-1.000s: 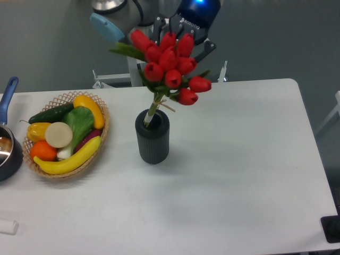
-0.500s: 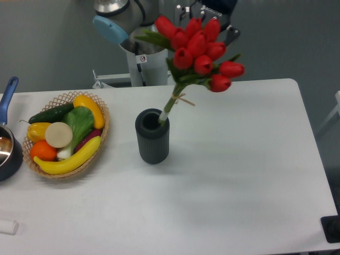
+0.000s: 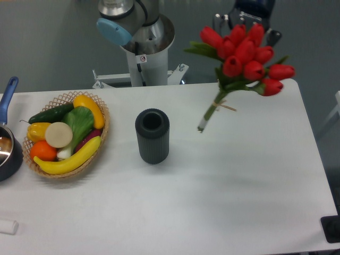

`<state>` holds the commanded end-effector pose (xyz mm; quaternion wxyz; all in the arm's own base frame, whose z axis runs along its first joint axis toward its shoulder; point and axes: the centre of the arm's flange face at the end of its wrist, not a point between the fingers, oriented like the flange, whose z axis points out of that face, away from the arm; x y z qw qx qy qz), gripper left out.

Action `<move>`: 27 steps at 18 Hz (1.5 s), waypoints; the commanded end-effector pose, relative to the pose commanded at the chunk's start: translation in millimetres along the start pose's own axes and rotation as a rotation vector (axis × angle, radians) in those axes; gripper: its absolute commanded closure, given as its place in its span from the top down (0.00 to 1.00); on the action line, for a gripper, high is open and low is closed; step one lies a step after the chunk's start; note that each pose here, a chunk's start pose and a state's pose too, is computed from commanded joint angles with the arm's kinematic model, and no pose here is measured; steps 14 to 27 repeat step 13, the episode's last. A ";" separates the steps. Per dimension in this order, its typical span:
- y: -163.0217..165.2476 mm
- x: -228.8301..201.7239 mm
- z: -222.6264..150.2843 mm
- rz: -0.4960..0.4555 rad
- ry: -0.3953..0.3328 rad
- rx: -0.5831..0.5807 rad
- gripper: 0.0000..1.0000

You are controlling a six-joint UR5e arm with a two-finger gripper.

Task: Pick up the flowers from the vase
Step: 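Carry the tulip bunch up and away from the vase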

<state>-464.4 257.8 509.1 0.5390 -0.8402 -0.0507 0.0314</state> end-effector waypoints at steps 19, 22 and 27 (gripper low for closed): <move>8.7 -44.5 14.5 -0.012 0.002 -0.019 0.44; 8.7 -44.5 14.5 -0.012 0.002 -0.019 0.44; 8.7 -44.5 14.5 -0.012 0.002 -0.019 0.44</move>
